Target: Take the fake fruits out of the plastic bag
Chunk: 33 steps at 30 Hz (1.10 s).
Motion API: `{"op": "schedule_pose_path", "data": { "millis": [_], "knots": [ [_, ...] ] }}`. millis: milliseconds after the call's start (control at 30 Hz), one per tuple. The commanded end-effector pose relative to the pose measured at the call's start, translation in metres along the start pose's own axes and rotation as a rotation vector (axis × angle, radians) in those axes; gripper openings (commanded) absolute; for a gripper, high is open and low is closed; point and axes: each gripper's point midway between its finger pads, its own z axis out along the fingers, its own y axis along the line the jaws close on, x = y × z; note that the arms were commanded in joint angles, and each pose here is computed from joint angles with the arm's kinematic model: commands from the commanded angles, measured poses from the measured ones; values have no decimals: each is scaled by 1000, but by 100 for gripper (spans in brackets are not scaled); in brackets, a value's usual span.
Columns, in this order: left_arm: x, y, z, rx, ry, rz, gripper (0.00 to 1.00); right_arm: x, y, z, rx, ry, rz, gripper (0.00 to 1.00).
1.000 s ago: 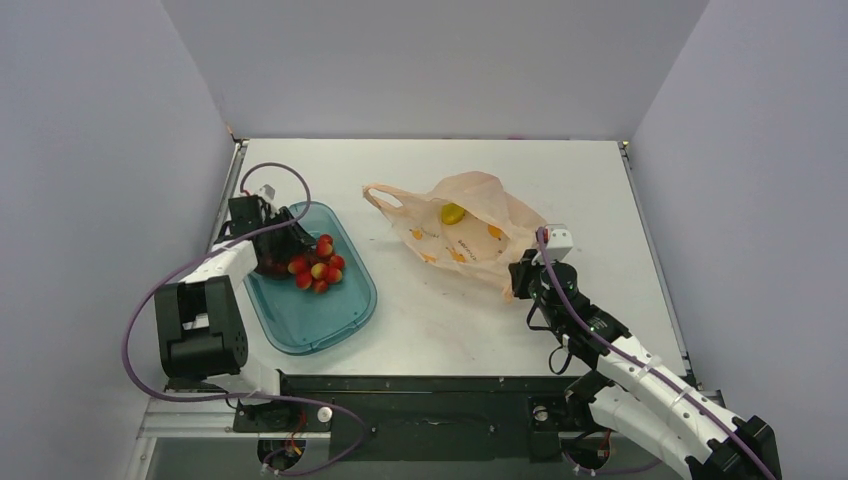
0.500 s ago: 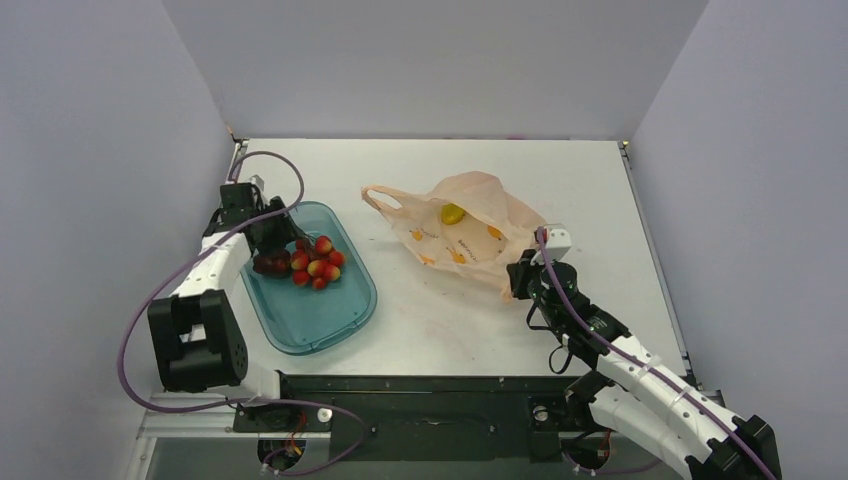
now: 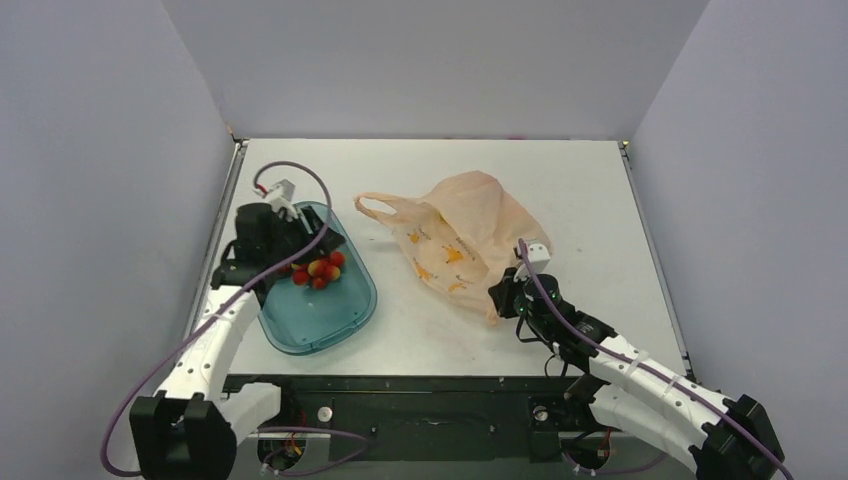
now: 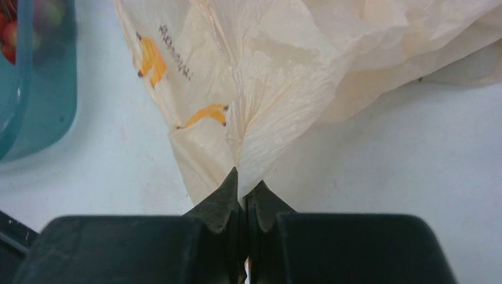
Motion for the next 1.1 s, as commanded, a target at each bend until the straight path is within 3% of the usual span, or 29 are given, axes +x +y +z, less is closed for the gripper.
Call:
{"op": "schedule_pose_path", "data": {
  "millis": [0,100,400,1067],
  "knots": [
    [45,-110,-4,388,24,11,52,28,7,5,-27,54,70,0],
    [71,-157,-6,512,-49,44,52,26,10,3,-34,39,104,0],
    [93,-211,30,567,-229,141,51,-13,25,-10,-75,-60,151,0],
    [100,-192,193,340,-361,373,53,-49,35,-15,-90,-119,133,0]
  ]
}}
